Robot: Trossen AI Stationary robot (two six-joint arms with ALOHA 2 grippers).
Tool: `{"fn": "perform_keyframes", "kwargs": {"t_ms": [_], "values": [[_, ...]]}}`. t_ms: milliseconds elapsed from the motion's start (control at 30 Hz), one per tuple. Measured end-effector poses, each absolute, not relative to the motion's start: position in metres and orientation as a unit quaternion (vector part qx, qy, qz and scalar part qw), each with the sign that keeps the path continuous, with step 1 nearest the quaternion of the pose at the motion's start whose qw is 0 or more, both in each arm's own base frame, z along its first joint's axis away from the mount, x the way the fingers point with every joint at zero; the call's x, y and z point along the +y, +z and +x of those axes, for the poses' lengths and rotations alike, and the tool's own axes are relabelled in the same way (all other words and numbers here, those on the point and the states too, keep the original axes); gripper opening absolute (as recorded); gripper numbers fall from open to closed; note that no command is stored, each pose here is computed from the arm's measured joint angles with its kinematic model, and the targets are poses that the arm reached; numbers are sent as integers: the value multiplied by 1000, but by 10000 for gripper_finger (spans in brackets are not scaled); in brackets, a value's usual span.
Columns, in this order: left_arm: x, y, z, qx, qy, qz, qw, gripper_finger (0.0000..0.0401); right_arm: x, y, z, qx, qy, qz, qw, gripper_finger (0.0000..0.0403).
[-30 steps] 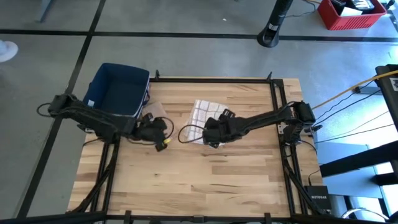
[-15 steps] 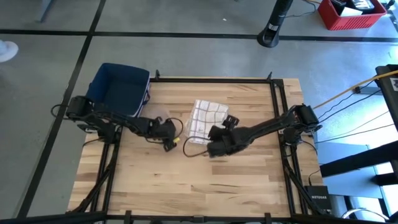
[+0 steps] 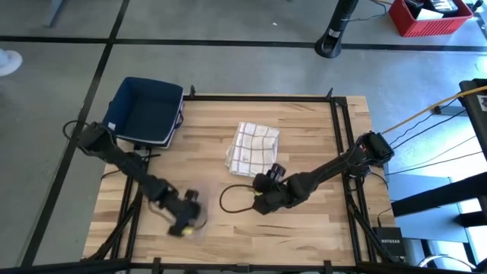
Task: Fold towel
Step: Put the light brown towel on top of the white patterned towel
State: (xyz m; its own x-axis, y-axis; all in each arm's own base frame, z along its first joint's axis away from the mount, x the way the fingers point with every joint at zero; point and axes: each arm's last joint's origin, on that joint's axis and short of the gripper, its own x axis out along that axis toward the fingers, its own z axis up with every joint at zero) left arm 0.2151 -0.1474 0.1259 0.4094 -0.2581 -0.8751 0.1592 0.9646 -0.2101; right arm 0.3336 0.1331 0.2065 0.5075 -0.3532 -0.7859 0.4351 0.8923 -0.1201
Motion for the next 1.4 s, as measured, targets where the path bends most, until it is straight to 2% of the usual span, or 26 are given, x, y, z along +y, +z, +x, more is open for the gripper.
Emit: {"fn": "perform_keyframes", "kwargs": {"t_ms": [167, 233, 333, 500, 700, 900, 1067, 1400], "values": [[-184, 128, 193, 446, -279, 175, 833, 170, 141, 203, 341, 411, -191, 147, 879, 272], [-193, 134, 191, 408, -288, 261, 826, 170, 148, 202, 346, 390, -163, 173, 890, 272], [-206, 155, 199, 362, -254, 321, 838, 170, 155, 202, 358, 352, -127, 216, 902, 272], [-218, 177, 200, 367, -196, 283, 864, 170, 160, 187, 381, 287, -112, 290, 906, 272], [-201, 137, 185, 464, -111, 212, 853, 170, 137, 157, 405, 261, -143, 367, 881, 272], [-212, 114, 189, 445, -147, 250, 847, 170, 118, 139, 431, 301, -109, 384, 866, 272], [-214, 111, 192, 427, -159, 267, 849, 170, 107, 126, 443, 337, -101, 390, 851, 272], [-214, 111, 192, 422, -151, 273, 851, 170, 110, 114, 452, 384, -33, 420, 821, 272]]}}
